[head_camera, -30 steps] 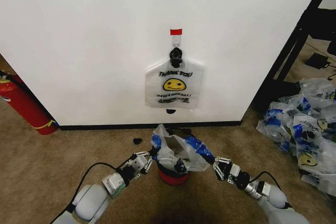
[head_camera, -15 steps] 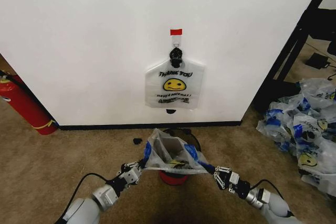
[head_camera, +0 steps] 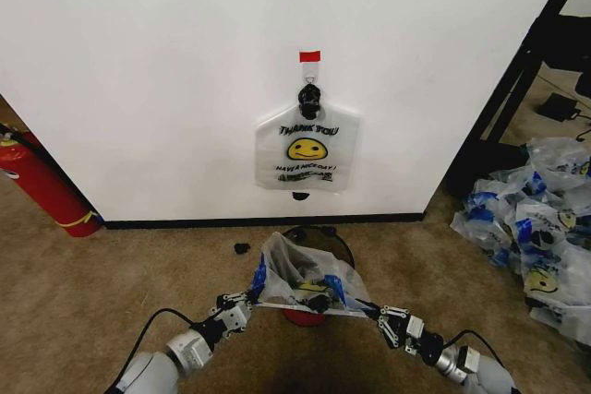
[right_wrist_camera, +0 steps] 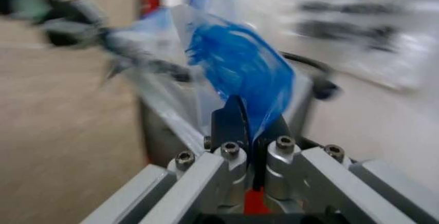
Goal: Pick up the garbage bag from the wall and place it over the trash bin.
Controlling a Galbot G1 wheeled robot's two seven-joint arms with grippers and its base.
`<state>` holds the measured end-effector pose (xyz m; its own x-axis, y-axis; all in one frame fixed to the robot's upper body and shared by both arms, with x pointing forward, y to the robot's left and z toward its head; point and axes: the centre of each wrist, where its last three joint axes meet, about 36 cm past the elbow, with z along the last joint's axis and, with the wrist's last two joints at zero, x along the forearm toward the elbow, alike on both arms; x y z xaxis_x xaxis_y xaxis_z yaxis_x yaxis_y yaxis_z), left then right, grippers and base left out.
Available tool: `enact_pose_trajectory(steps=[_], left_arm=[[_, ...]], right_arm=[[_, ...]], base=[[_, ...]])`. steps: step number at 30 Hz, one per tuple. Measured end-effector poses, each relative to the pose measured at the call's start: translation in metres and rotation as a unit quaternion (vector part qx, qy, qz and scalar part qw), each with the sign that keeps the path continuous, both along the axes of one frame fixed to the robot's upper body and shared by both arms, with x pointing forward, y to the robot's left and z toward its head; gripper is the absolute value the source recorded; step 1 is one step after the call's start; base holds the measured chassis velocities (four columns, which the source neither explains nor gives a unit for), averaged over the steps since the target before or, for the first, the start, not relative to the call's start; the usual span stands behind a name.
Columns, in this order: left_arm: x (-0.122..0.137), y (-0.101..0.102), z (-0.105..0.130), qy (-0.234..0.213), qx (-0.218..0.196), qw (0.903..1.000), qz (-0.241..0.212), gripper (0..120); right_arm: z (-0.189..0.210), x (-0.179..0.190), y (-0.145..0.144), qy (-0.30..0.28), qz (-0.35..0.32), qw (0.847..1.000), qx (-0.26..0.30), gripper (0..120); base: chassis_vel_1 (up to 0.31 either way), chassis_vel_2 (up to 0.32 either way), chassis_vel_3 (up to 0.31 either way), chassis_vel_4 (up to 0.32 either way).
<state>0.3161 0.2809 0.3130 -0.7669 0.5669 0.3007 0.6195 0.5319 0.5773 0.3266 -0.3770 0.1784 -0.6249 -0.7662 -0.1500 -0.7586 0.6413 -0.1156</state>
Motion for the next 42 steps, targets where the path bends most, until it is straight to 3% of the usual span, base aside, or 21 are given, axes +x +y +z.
enact_pose_trajectory(steps=[2, 5, 9, 23, 29, 35, 39, 42], left_arm=[[0.001, -0.001, -0.001, 0.001, 0.0, 1.0, 0.004, 0], [0.002, -0.003, -0.004, 0.004, 0.0, 0.9998, 0.017, 0], [0.001, -0.001, -0.003, 0.005, 0.003, 0.9998, 0.02, 0], [-0.006, 0.005, -0.006, 0.011, 0.019, 0.9996, 0.018, 0], [-0.007, 0.006, -0.002, 0.008, 0.019, 0.9996, 0.016, 0], [-0.011, 0.007, 0.0, 0.014, 0.013, 0.9997, 0.017, 0], [-0.021, 0.007, 0.004, 0.025, 0.006, 0.9995, 0.019, 8], [-0.031, 0.004, 0.011, 0.033, -0.001, 0.9991, 0.025, 23]], right_arm=[[-0.004, -0.001, 0.004, 0.005, -0.018, 1.0, 0.01, 0], [-0.017, -0.006, 0.035, 0.032, -0.101, 0.99, 0.096, 0], [-0.017, -0.004, 0.057, 0.059, -0.132, 0.976, 0.16, 0], [-0.015, 0.011, 0.076, 0.145, -0.17, 0.947, 0.231, 0], [-0.012, 0.02, 0.083, 0.152, -0.179, 0.942, 0.24, 0], [-0.011, 0.016, 0.085, 0.15, -0.167, 0.949, 0.222, 4], [-0.007, 0.002, 0.063, 0.152, -0.151, 0.965, 0.153, 22], [0.004, -0.008, 0.045, 0.155, -0.153, 0.968, 0.122, 37]], base=[[0.0, 0.0, 0.0, 0.0], [0.0, 0.0, 0.0, 0.0], [0.0, 0.0, 0.0, 0.0], [0.0, 0.0, 0.0, 0.0], [0.0, 0.0, 0.0, 0.0], [0.0, 0.0, 0.0, 0.0], [0.0, 0.0, 0.0, 0.0], [0.0, 0.0, 0.0, 0.0]])
